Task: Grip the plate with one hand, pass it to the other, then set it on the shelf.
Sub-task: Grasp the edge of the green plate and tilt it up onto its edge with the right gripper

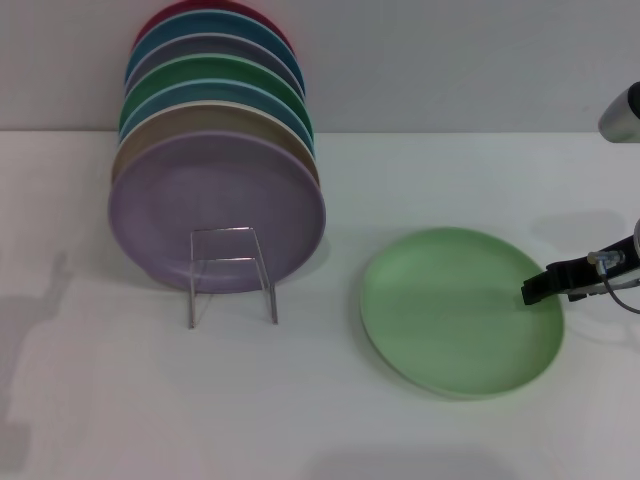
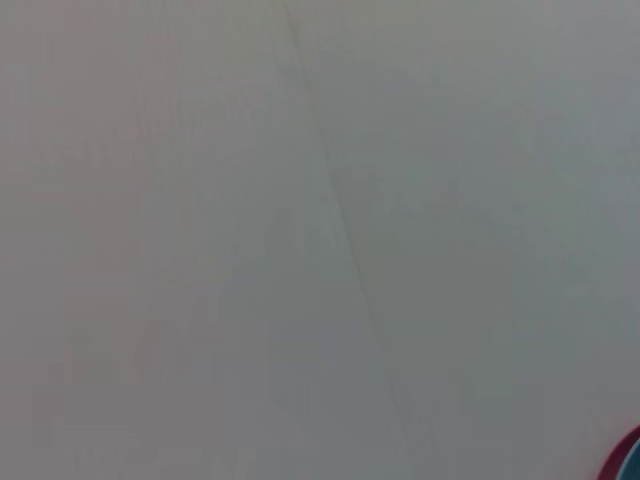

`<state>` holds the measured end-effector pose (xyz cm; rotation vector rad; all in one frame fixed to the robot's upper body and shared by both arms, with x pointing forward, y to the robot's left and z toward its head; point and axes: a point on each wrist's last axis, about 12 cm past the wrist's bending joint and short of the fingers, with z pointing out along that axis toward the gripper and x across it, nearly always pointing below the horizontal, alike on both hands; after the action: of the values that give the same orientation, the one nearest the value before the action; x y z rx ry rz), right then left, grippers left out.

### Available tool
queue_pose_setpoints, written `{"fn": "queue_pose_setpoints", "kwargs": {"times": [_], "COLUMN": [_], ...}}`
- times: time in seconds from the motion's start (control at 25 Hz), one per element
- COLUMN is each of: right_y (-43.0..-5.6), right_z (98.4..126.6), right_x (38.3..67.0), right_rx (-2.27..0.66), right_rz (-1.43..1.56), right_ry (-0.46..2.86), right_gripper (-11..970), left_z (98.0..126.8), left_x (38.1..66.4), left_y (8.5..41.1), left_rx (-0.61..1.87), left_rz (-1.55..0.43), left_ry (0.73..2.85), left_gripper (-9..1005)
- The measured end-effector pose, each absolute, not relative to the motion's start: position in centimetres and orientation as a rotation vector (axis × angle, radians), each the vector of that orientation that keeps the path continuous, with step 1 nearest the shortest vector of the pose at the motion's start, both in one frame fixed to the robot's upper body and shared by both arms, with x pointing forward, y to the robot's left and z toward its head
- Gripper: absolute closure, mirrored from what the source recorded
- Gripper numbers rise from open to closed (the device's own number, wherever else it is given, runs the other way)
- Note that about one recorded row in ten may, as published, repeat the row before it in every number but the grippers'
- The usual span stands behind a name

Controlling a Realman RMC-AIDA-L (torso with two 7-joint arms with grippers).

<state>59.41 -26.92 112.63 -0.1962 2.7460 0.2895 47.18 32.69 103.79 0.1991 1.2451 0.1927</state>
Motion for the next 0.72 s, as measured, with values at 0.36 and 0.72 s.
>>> {"fn": "queue_pose_setpoints", "kwargs": {"times": [0.36, 0.72], "right_y": [-26.7, -26.65], "right_z": [112.6, 112.67], "right_x": [59.49, 59.53], "right_rx": [-0.208, -0.214], "right_rz": [0.245, 0.243], "right_ry": [2.758, 2.76], "right_gripper": [359, 578], "left_z": [103.78, 103.75], "left_x": [47.18, 47.14], "left_y": [32.68, 32.64], "left_rx": [0.199, 0.2], "left_rz": [0.192, 0.192], "left_ry": [1.246, 1.246], "left_gripper": [136, 136]}}
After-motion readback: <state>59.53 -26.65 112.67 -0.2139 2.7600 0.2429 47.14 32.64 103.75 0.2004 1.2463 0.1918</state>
